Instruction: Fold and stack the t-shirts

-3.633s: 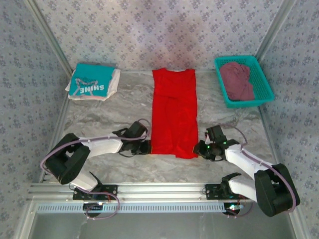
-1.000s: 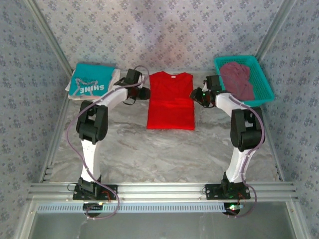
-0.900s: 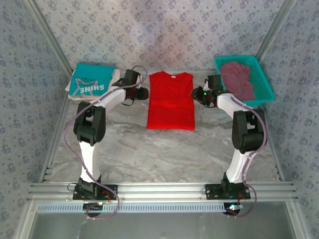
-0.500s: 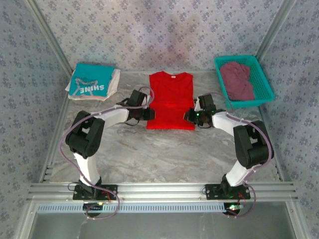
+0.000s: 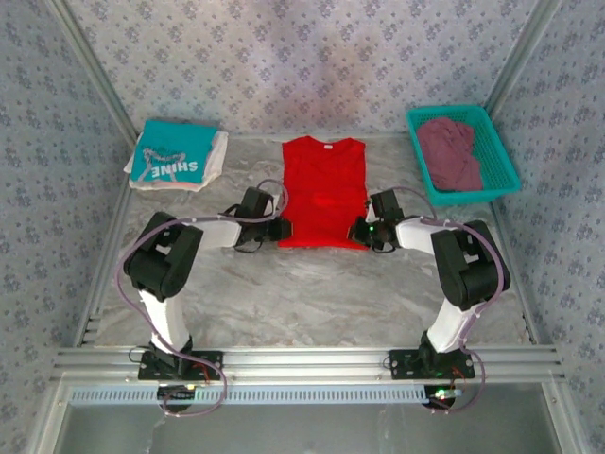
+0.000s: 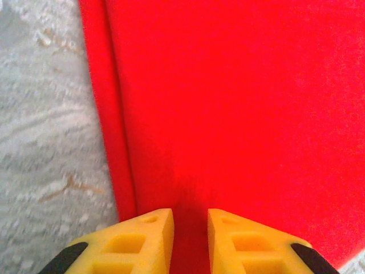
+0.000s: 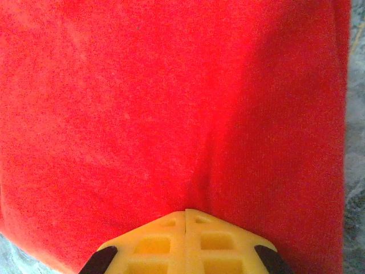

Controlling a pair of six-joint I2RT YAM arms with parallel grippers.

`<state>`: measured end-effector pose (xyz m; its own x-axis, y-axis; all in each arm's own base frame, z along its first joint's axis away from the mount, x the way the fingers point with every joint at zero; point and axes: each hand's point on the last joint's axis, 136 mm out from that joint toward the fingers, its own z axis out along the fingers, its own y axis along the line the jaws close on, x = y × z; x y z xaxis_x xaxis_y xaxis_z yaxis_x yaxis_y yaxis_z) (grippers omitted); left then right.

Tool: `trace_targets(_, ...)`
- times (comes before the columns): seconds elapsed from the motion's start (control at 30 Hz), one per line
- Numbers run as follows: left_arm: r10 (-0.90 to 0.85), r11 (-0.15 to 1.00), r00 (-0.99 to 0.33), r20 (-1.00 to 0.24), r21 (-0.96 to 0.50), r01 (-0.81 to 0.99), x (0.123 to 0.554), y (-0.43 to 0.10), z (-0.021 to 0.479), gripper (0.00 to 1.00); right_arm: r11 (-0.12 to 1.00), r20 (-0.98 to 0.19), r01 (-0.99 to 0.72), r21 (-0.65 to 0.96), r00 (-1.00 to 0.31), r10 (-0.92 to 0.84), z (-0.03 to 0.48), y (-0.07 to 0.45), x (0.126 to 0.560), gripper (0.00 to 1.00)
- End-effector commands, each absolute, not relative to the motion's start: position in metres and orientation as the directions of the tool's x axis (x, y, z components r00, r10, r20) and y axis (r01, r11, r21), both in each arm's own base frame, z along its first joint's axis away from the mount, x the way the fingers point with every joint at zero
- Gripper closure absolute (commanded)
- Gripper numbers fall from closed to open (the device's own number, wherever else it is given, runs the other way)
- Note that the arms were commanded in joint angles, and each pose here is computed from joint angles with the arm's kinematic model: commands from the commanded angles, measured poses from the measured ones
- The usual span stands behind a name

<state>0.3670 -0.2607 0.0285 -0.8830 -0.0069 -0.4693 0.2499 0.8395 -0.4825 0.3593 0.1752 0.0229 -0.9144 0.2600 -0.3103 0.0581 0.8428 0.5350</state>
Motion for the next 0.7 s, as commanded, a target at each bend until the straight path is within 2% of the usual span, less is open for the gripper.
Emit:
trace_targets(0.0,0.014,0.897,-0.947,-0.32,-0.414,0.153,0.32,-0.228,-0.007,0.76,0.873,-0.238,0.105,0.476,-0.941,0.242,0.0,0.172,0.327,0.96)
trace_targets(0.13,0.002,0.897,-0.946,-0.323,-0.418,0.145,0.306,-0.221,0.006,0.73,0.853,-0.22,0.104,0.511,-0.944,0.247,0.014,0.186,0.317,0.94)
trace_targets(0.3,-0.011,0.903,-0.932,-0.362,-0.403,0.146,0.314,-0.216,0.042,0.58,0.813,-0.219,0.109,0.572,-0.935,0.28,0.067,0.2,0.327,0.77)
trace_targets(0.4,-0.037,0.9,-0.941,-0.337,-0.42,0.115,0.312,-0.213,0.051,0.56,0.834,-0.272,0.096,0.543,-0.92,0.283,0.085,0.194,0.328,0.71)
trace_targets(0.57,-0.037,0.89,-0.966,-0.256,-0.449,0.085,0.288,-0.209,0.041,0.55,0.879,-0.263,0.156,0.45,-0.918,0.298,0.064,0.164,0.316,0.61)
trace_targets(0.67,-0.026,0.885,-0.973,-0.229,-0.458,0.084,0.281,-0.212,0.03,0.55,0.877,-0.251,0.177,0.447,-0.916,0.313,0.051,0.157,0.311,0.59)
